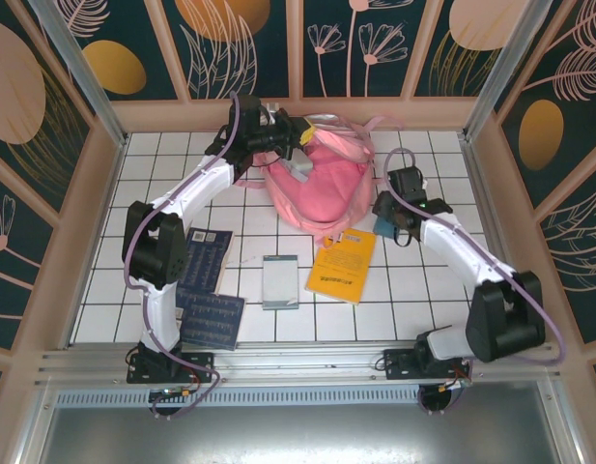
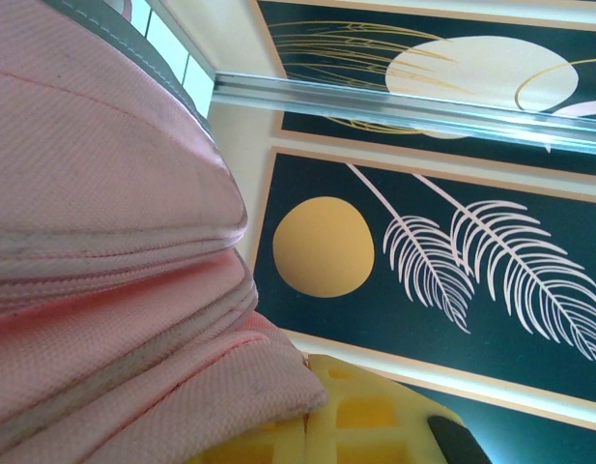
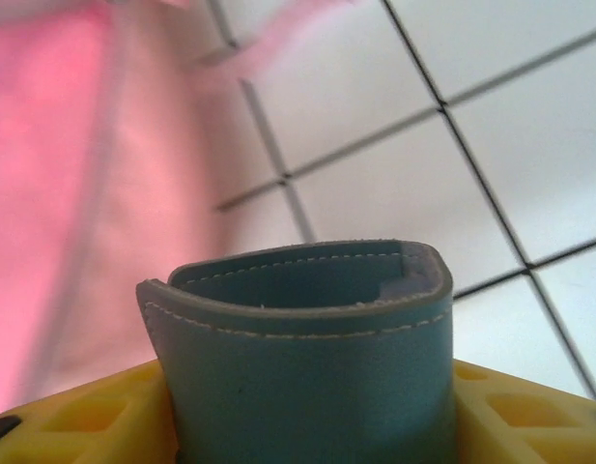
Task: Pack the student bag
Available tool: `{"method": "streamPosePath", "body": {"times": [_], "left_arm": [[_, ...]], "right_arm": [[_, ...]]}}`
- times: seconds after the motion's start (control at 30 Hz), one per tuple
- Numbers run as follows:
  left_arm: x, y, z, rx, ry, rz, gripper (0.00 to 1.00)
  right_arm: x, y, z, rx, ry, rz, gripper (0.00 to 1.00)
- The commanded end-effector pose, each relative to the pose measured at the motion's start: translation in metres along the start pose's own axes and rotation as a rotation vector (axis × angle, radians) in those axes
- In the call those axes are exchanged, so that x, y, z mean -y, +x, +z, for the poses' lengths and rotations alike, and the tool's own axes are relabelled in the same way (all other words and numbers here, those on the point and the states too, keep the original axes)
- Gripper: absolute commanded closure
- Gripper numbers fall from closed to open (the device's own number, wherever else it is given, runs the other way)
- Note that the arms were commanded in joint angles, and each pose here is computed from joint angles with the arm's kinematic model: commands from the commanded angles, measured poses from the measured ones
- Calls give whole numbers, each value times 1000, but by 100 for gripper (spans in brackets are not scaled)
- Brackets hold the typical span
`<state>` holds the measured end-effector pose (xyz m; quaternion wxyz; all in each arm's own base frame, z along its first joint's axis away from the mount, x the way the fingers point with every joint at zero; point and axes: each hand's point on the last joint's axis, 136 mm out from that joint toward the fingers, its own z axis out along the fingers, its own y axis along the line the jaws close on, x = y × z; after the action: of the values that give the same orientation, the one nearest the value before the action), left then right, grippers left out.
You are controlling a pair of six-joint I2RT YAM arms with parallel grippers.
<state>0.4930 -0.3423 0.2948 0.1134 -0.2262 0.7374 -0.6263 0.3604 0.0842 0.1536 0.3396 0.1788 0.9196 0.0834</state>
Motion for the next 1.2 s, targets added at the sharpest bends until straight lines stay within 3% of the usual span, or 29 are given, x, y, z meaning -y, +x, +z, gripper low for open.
{"method": "streamPosePath", "body": {"times": [0.0,0.13,0.27,0.67,0.83,0.93,1.03,1.17], "left_arm": [[45,-3,-15,32,100,48,100],[67,4,-13,23,133,67,100],[90,14,-5,7,158,94,100],[94,22,5,-29,168,95,100],[99,29,10,-49,178,103,100],[97,29,13,-55,175,102,100],[94,28,15,-62,172,97,100],[89,27,19,-69,167,89,100]], "right_arm": [[-64,-16,-30,20,-286,14,42],[-115,-8,-30,-71,-468,29,43],[-145,-8,-9,-120,-521,60,43],[-160,-79,87,72,-414,410,41],[-129,-114,141,264,-180,551,20],[-135,-140,153,369,-148,532,3],[-154,-152,156,390,-222,491,1],[-178,-156,133,417,-320,353,1]]}}
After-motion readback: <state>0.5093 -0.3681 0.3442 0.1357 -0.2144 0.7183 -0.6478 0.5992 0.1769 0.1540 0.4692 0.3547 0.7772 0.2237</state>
